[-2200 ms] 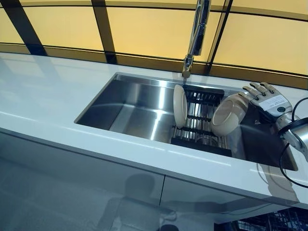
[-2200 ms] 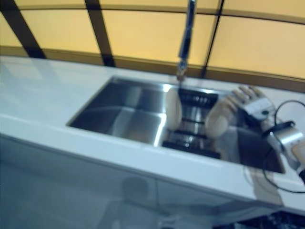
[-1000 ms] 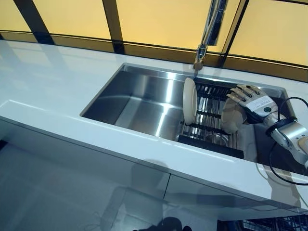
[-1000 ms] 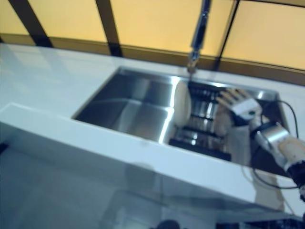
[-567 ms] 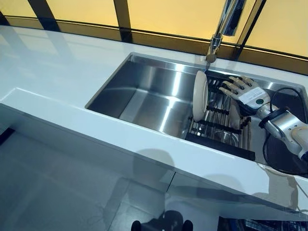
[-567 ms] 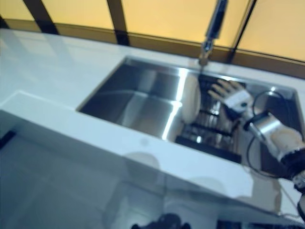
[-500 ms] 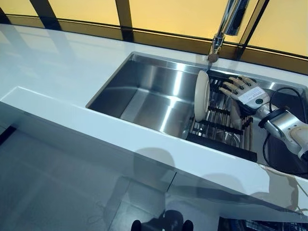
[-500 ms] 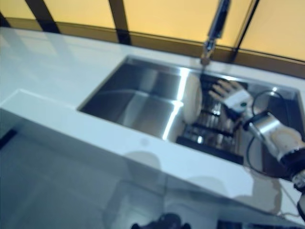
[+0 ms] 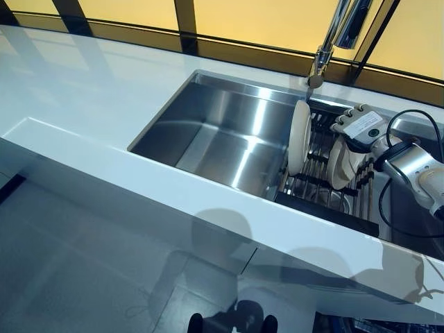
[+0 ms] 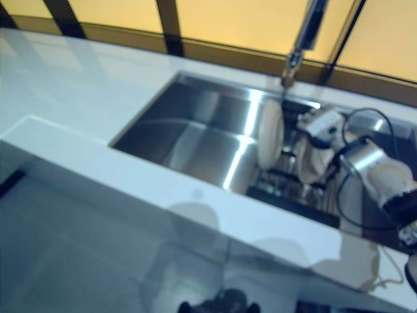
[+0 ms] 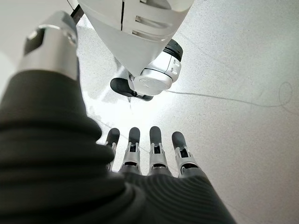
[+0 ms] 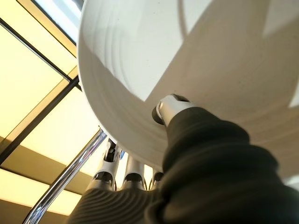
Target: Take plates into dishwasher
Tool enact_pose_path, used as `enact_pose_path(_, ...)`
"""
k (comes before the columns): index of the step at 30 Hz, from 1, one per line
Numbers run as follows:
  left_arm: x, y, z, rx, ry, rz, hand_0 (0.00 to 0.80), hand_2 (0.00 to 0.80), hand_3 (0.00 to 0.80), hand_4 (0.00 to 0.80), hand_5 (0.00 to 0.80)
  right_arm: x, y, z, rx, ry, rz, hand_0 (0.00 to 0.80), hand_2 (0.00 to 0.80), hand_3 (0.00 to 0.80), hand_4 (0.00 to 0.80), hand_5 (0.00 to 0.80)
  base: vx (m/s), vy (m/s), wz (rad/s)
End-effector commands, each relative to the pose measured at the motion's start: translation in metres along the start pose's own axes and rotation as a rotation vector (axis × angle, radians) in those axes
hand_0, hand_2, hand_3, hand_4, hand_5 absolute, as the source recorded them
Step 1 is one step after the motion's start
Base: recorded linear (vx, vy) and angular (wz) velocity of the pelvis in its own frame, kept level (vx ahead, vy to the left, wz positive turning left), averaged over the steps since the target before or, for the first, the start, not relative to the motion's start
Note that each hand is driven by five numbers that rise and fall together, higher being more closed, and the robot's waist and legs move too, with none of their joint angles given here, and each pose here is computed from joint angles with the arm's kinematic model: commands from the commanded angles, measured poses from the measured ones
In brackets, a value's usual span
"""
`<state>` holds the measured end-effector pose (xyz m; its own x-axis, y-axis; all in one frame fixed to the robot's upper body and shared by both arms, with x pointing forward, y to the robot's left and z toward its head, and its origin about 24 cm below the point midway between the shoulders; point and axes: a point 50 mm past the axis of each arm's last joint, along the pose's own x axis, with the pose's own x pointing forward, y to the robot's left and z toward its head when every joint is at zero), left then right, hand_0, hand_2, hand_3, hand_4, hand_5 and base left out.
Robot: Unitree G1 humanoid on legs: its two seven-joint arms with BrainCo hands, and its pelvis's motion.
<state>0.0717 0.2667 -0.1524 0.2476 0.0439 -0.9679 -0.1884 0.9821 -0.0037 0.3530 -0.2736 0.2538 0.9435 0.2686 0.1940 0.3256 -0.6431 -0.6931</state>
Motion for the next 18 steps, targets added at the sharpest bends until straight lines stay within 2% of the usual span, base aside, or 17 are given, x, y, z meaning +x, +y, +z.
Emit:
enact_pose_path(1, -0.003, 0.015, -0.003, 0.033, 0.034, 0.039, 0.0, 0.0, 0.0, 0.0, 0.0, -0.01, 0.023, -0.004, -0.052, 0.0, 0.143, 0.8, 0.8, 0.8, 0.8, 0.8, 0.0, 0.0, 0.0)
enact_pose_path(11, -0.003, 0.016, -0.011, 0.037, 0.058, 0.072, 0.0, 0.0, 0.0, 0.0, 0.0, -0.011, 0.009, -0.022, -0.013, 0.09, 0.034, 0.8, 0.8, 0.8, 0.8, 0.8, 0.003, 0.008, -0.01)
enact_pose_path(18, -0.002, 0.011, -0.015, 0.001, 0.061, 0.079, 0.0, 0.0, 0.0, 0.0, 0.0, -0.015, -0.006, -0.042, -0.062, 0.143, -0.026, 0.8, 0.8, 0.8, 0.8, 0.8, 0.016, 0.059, -0.06)
